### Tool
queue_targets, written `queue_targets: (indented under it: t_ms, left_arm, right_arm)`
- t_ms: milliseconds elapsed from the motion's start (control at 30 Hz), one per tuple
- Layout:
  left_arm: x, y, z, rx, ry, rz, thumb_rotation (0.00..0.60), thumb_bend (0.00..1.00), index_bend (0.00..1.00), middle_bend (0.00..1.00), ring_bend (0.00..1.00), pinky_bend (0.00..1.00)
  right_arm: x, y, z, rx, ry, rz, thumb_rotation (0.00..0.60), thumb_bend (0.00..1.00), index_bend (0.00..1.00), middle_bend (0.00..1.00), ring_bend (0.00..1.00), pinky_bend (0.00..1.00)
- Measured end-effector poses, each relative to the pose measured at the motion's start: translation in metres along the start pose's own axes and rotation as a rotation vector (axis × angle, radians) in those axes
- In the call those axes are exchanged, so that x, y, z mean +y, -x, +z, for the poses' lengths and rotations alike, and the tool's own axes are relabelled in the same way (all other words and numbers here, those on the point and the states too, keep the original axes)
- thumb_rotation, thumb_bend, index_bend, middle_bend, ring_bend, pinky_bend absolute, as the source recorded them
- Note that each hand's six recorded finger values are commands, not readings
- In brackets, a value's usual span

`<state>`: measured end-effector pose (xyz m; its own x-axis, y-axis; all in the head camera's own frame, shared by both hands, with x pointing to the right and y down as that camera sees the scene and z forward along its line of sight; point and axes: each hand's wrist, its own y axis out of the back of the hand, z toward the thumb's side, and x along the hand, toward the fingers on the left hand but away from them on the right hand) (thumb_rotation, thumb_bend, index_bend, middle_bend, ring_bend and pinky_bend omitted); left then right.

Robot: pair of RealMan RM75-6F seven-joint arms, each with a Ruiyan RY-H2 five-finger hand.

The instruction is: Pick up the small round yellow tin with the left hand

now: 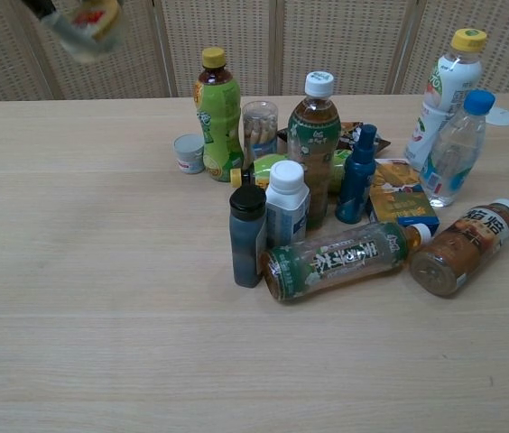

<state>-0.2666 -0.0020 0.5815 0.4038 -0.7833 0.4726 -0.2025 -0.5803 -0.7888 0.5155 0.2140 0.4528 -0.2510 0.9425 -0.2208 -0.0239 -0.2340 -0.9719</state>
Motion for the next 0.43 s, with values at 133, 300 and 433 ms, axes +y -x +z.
queue_targets:
  t_ms: [133,300,433]
  left_arm:
    - [0.04,-0.001,0.01,-0.005,0.076,0.076,0.6,0.19,0.42,0.49,0.49,0.26]
    - [0.063,-0.002,0.02,-0.021,0.188,0.126,0.6,0.19,0.42,0.5,0.49,0.26]
    - [0.075,-0.001,0.025,-0.035,0.232,0.157,0.6,0.19,0.42,0.5,0.49,0.26]
  right_arm:
    - [-0.004,0.001,-0.001,0.002,0.015,0.003,0.515,0.01,0.0,0.0,0.0,0.0]
    - [-0.009,0.0,-0.003,-0.002,0.023,0.01,0.513,0.02,0.0,0.0,0.0,0.0]
    - [-0.01,0.0,-0.004,-0.003,0.024,0.011,0.515,0.01,0.0,0.0,0.0,0.0]
